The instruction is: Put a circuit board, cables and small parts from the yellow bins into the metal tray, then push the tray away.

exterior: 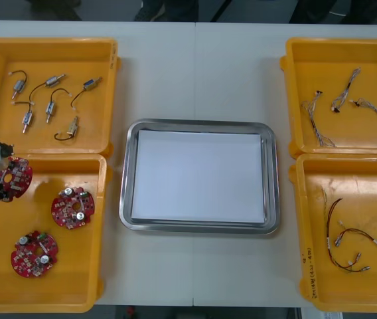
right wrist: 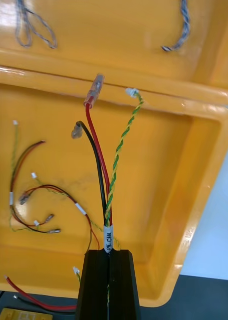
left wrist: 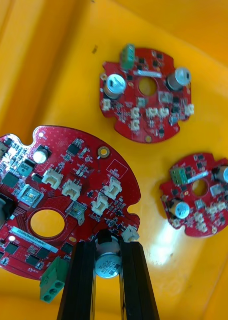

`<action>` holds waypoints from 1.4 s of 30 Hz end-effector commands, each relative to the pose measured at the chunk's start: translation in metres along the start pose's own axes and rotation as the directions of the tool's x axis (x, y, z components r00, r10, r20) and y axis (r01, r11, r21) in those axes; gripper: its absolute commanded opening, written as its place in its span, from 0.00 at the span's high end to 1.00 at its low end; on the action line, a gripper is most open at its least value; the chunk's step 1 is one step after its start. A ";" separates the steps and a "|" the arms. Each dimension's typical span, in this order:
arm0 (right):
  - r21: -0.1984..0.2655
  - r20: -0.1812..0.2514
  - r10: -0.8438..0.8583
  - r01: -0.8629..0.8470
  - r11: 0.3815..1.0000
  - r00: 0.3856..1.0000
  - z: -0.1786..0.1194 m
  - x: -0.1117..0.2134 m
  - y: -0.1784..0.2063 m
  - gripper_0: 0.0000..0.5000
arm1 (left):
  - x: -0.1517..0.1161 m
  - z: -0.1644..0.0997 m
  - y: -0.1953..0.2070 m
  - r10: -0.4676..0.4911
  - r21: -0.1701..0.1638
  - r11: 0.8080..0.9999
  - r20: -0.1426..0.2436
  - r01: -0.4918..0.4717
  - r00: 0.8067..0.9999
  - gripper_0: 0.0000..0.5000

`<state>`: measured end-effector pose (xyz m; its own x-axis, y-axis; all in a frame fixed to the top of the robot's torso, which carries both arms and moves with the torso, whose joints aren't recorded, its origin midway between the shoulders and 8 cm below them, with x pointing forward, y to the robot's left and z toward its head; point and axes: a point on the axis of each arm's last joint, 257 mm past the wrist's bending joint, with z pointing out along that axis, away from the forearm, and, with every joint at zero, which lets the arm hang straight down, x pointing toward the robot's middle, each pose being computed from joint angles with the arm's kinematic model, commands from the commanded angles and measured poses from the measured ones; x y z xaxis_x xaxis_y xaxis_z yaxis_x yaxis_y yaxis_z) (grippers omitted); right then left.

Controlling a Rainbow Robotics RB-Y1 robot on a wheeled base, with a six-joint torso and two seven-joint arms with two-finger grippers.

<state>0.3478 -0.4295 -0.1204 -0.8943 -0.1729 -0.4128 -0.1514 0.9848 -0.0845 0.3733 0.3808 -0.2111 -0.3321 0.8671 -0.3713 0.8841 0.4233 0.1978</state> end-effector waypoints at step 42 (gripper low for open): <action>0.033 0.033 -0.455 0.455 0.890 0.890 -0.035 -0.009 0.094 1.00 | -0.247 0.017 -0.071 -0.550 -0.122 0.825 0.053 0.552 0.834 1.00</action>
<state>0.3326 -0.3290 -0.0923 -0.7304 -0.5475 -0.4084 -0.4969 0.8362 -0.2322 0.3947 0.1676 -0.1620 -0.7913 0.4408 -0.4238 0.4670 0.8830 0.0463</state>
